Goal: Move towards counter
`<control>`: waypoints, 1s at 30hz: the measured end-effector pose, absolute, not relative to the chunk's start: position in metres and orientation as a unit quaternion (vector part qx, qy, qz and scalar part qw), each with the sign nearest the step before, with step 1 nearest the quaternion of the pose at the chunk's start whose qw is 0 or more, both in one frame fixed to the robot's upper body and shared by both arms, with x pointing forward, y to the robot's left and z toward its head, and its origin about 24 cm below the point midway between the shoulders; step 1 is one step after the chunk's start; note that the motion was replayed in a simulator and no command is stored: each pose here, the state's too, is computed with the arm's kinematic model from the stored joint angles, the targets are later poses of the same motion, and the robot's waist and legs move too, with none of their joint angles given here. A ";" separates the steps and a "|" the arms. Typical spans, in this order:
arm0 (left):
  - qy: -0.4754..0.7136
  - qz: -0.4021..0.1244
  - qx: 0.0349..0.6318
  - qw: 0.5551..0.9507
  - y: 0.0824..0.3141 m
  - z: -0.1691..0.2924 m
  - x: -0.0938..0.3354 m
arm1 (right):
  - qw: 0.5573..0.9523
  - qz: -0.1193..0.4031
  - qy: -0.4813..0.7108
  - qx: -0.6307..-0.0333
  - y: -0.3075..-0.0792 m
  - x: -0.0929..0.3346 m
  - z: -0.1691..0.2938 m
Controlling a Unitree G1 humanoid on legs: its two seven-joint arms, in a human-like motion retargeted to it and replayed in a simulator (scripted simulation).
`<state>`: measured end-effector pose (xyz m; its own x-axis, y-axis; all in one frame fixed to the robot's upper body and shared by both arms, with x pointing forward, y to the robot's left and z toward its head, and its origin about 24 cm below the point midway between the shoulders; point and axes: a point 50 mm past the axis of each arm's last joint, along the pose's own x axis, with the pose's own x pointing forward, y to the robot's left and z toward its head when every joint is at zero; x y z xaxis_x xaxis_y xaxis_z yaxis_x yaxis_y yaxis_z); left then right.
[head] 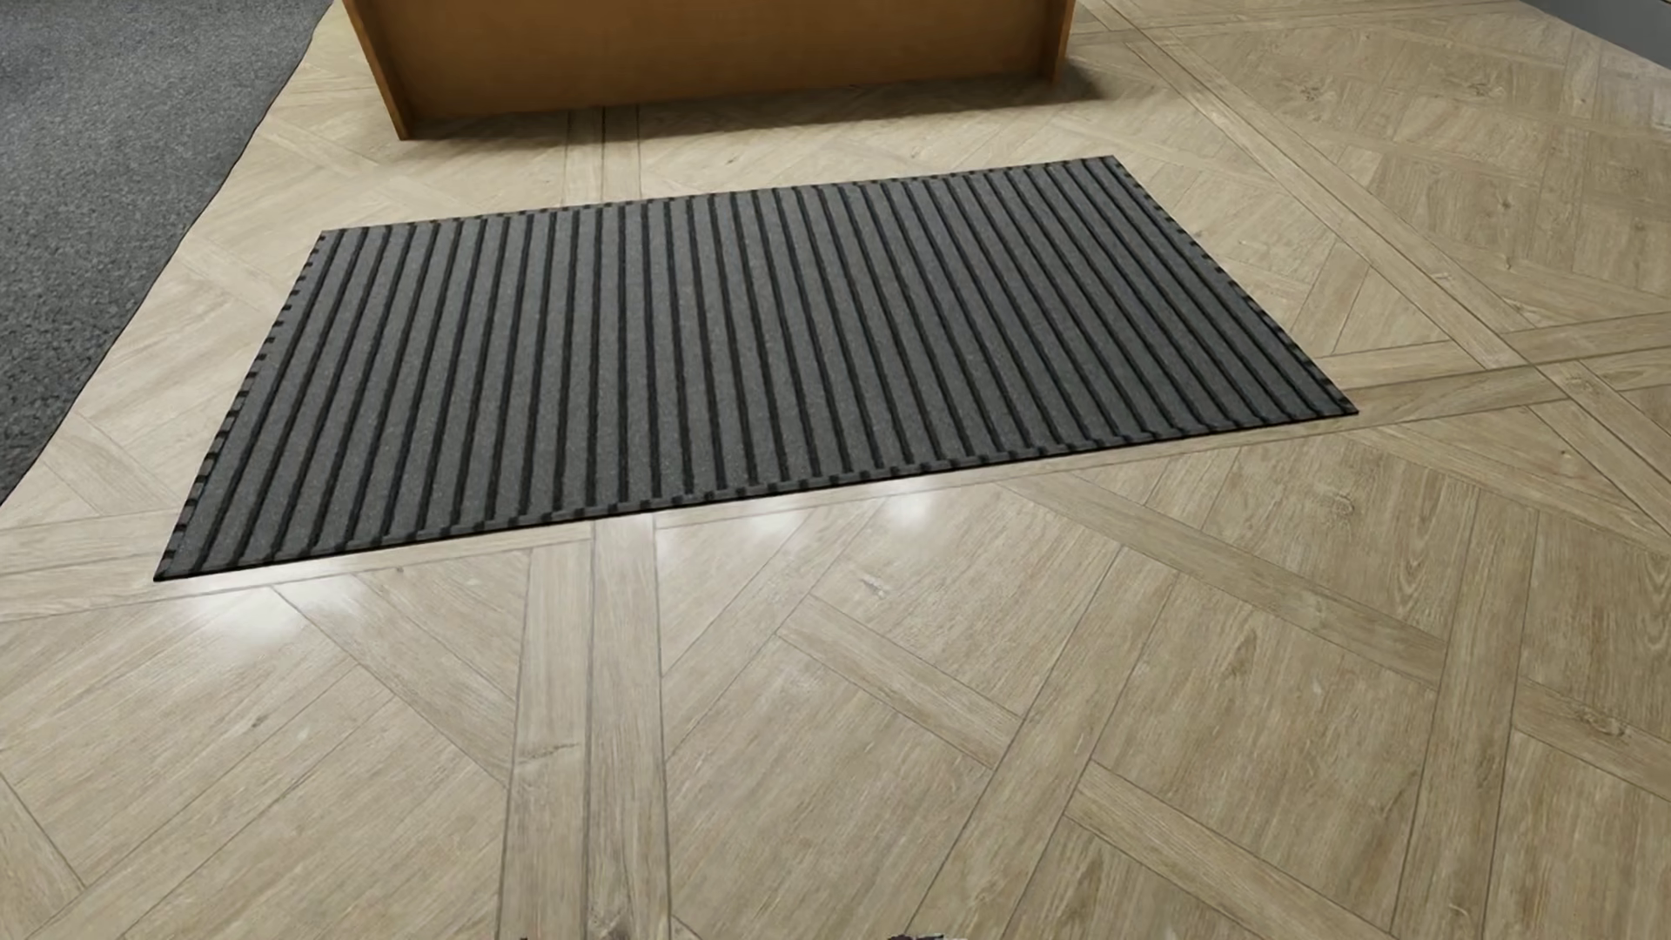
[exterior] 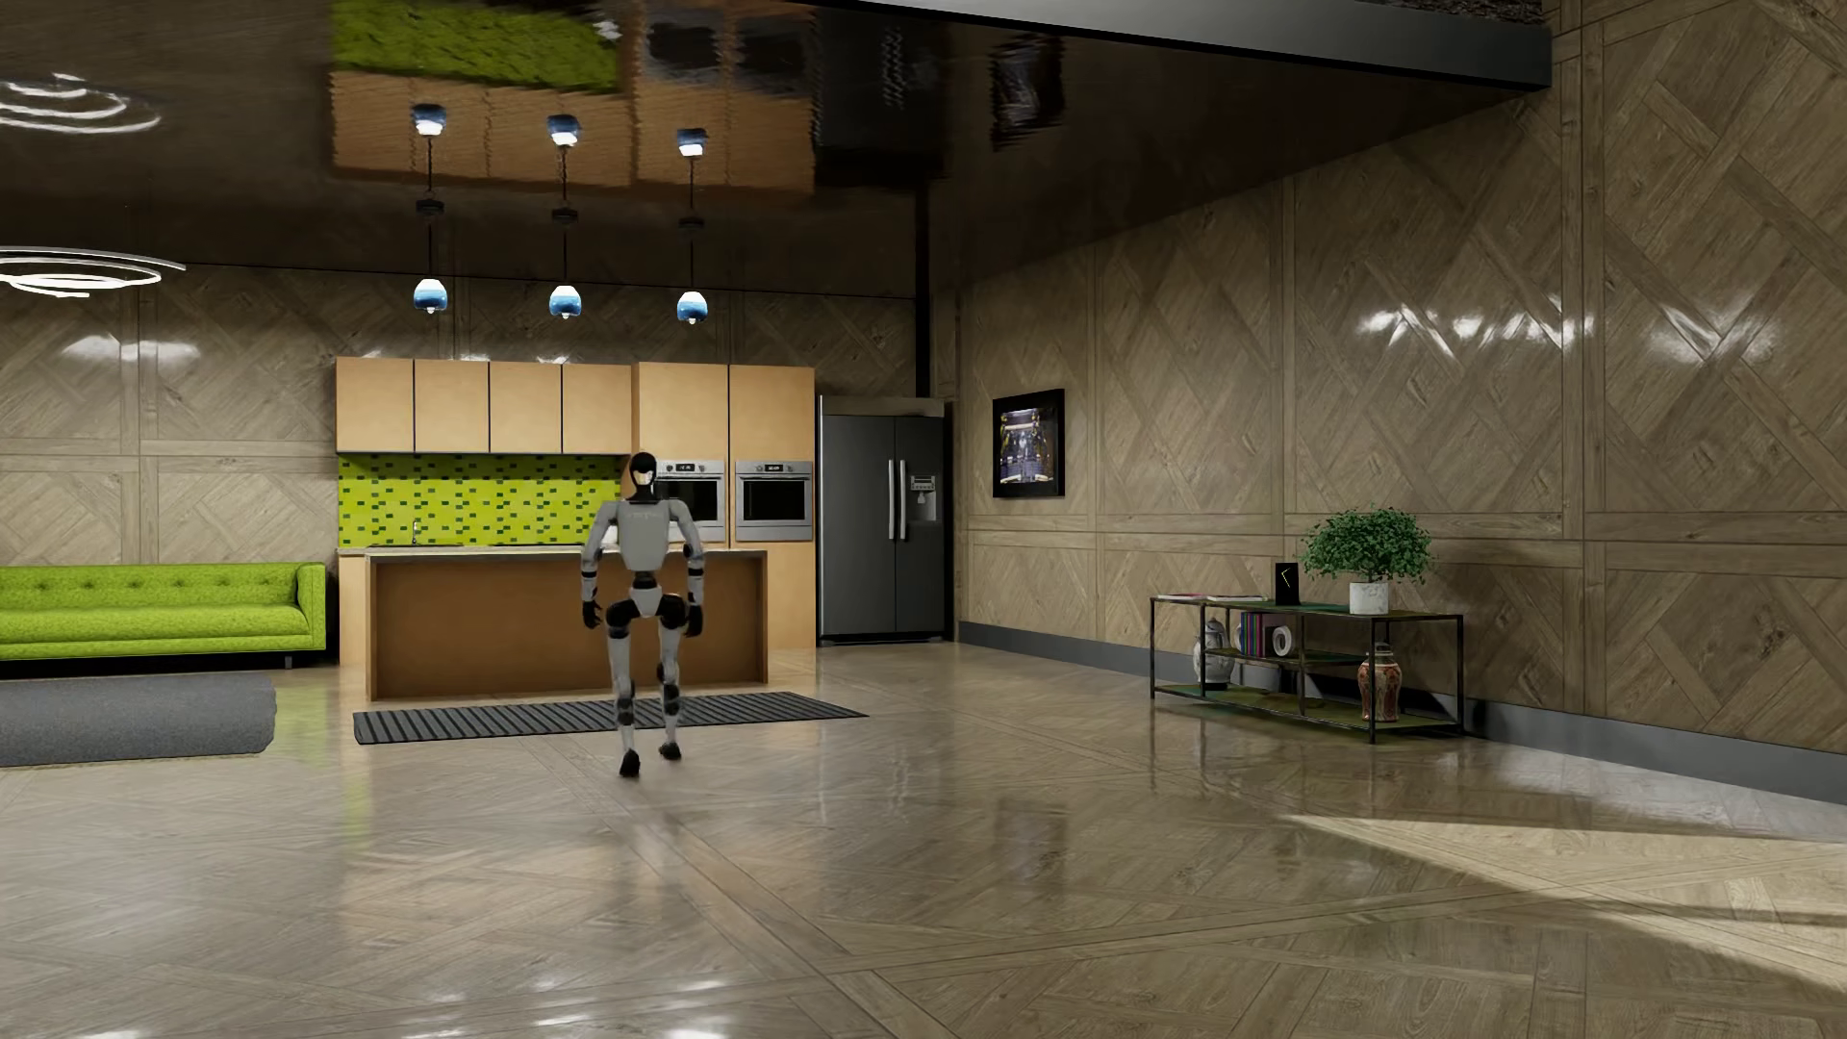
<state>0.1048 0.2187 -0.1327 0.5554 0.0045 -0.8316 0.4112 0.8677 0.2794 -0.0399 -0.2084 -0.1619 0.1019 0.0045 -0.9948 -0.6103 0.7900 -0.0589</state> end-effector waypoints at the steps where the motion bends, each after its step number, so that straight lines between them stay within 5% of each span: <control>1: 0.437 -0.111 0.228 0.863 0.221 -0.127 0.117 | 0.692 0.218 0.647 -0.236 -0.209 -0.051 -0.162; 5: 0.470 -0.074 0.197 0.857 0.225 -0.135 0.097 | 0.654 0.228 0.683 -0.232 -0.207 -0.082 -0.160; 10: 0.565 -0.126 0.208 0.788 0.216 -0.158 0.034 | 0.744 0.187 0.595 -0.238 -0.208 0.007 -0.164; 16: 0.632 -0.127 0.201 0.737 0.223 -0.159 -0.029 | 0.880 0.132 0.383 -0.247 -0.210 0.157 -0.113; 18: 0.651 -0.131 0.200 0.720 0.222 -0.160 -0.043 | 0.892 0.125 0.354 -0.253 -0.212 0.176 -0.101; 21: 0.690 -0.140 0.210 0.679 0.228 -0.160 -0.069 | 0.876 0.120 0.408 -0.227 -0.209 0.143 -0.122; 25: 0.610 -0.118 0.208 0.755 0.225 -0.161 0.001 | 0.810 0.205 0.489 -0.250 -0.191 0.082 -0.150; 27: 0.540 -0.102 0.199 0.811 0.220 -0.152 0.048 | 0.774 0.187 0.558 -0.234 -0.198 0.039 -0.163; 30: 0.419 -0.081 0.189 0.884 0.215 -0.120 0.114 | 0.723 0.231 0.598 -0.255 -0.200 -0.003 -0.166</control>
<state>0.1141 0.2152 -0.1205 0.6355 0.0153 -0.7720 0.3017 0.9154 0.2664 -0.0028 -0.2002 -0.1664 0.1769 0.0295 -0.9838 -0.6398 0.7630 -0.0922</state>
